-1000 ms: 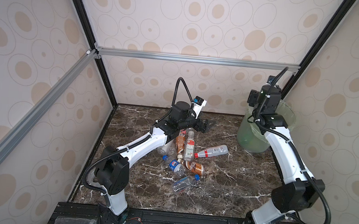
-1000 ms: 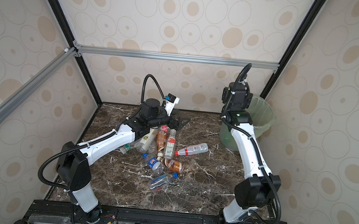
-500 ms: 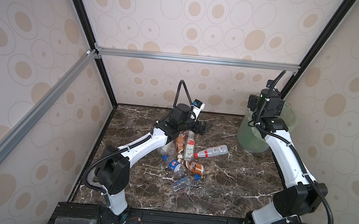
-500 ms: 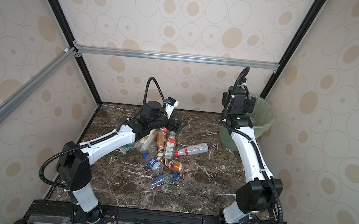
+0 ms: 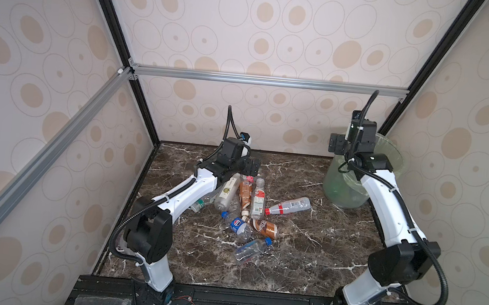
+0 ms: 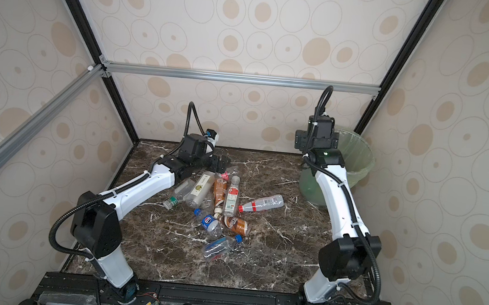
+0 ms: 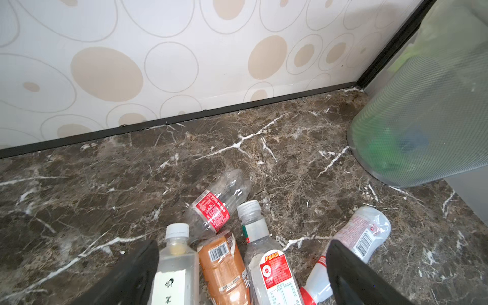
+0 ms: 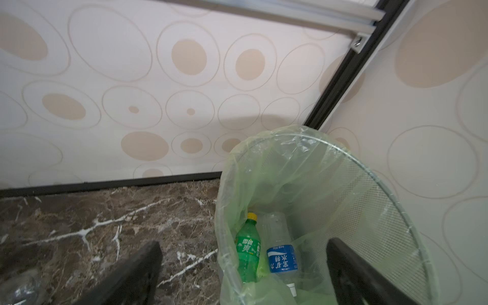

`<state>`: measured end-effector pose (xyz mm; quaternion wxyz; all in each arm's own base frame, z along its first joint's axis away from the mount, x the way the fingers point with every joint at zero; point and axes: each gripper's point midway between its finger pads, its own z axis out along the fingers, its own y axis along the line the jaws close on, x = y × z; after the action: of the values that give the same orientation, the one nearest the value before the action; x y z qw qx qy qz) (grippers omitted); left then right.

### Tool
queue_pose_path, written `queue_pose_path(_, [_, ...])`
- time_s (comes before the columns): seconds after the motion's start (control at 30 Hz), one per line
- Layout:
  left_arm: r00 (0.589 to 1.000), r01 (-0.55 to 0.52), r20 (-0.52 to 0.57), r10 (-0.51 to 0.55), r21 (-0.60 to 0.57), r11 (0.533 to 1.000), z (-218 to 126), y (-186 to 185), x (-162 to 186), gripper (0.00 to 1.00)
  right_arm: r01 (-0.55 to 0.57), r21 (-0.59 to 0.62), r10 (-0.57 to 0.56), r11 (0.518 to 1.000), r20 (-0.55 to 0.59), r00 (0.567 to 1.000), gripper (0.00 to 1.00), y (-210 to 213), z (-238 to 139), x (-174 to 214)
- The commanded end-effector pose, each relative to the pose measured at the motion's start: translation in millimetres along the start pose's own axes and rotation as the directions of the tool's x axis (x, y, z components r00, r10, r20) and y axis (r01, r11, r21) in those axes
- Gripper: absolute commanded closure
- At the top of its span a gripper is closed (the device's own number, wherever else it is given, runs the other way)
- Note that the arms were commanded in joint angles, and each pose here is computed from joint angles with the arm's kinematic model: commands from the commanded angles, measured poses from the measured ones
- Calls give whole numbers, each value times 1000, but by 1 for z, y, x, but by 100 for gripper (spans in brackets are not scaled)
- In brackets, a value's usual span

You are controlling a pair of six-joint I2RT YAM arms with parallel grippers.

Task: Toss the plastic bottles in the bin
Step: 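Open the right gripper over the bin to drop the blue-labelled bottle, then close the left gripper on the matcha bottle while the right gripper withdraws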

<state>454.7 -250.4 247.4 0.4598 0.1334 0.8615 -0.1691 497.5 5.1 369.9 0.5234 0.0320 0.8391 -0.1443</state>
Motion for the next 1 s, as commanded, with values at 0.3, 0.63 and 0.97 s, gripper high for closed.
queue_pose_path(0.3, [999,4,53,-7,62,998,-25,-16,-15,1,140,-49,-148,989,-320,936,25,11,57,64])
queue_pose_path(0.63, [999,-7,43,5,52,999,-27,-11,-9,1,130,-151,-175,980,-340,924,73,32,72,71])
queue_pose_path(0.97, [1000,12,17,-11,-28,1000,-35,13,-1,1,79,-264,-161,961,-307,938,96,69,62,60])
